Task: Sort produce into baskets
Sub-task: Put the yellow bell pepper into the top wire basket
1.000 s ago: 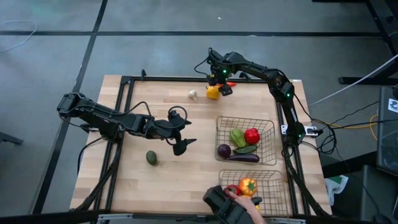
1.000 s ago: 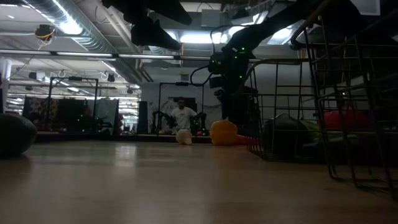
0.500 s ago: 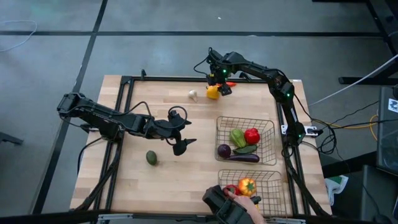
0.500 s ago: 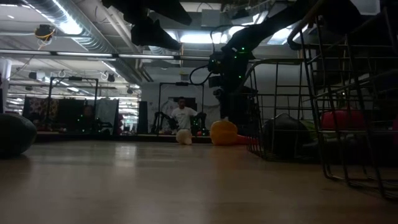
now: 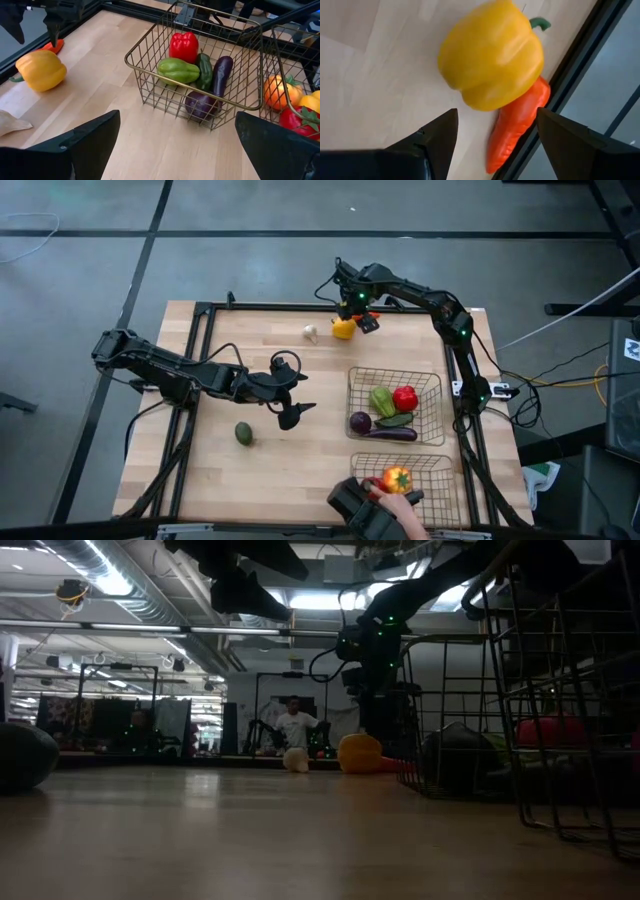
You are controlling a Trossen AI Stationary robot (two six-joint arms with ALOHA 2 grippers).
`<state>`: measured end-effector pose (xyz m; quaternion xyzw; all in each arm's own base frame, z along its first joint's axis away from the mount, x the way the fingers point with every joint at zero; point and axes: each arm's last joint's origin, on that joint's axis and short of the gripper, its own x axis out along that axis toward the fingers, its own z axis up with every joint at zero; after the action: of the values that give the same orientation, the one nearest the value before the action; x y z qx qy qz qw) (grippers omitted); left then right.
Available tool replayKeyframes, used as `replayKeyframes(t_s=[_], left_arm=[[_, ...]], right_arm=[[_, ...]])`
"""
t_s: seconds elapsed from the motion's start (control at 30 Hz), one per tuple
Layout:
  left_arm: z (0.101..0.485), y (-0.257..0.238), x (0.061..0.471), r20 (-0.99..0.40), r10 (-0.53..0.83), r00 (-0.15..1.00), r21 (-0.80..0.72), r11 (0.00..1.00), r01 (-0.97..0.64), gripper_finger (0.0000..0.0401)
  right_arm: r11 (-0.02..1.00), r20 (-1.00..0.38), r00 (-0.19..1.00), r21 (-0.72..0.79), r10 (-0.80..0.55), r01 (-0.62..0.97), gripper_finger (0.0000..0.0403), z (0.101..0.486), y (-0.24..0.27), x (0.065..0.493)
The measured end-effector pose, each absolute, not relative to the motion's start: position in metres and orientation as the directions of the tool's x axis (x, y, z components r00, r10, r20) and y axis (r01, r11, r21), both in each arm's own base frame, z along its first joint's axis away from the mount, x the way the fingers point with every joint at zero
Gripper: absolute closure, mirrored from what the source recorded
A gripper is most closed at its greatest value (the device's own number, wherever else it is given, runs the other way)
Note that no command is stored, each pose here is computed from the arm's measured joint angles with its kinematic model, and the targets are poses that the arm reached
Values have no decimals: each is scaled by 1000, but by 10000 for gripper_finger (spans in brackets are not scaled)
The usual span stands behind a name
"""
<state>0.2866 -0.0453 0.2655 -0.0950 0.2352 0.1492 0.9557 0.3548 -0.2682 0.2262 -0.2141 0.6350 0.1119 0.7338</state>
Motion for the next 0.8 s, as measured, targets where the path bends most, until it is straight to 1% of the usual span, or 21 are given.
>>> replayKeyframes(t_s=[0.17,0.27,0.5,0.67,0.8], left_arm=[[266,-45,287,-478,240,845,-112,937,-330,9],[266,-45,287,-478,240,845,-112,937,-330,9],[265,-45,287,-478,241,845,-111,937,-330,9],[266,-45,287,-478,240,845,-112,938,-330,9],[266,-45,287,-478,240,845,-112,938,-330,9]], right_arm=[[873,-977,176,-185,-117,-452,138,226,-269,356],[875,-981,159,-170,-108,-453,153,226,-268,354],[877,-983,144,-164,-110,-452,214,226,-268,353],[888,-979,62,-200,-192,-413,256,225,-266,352],[892,-982,17,-177,-187,-415,290,225,-265,349]])
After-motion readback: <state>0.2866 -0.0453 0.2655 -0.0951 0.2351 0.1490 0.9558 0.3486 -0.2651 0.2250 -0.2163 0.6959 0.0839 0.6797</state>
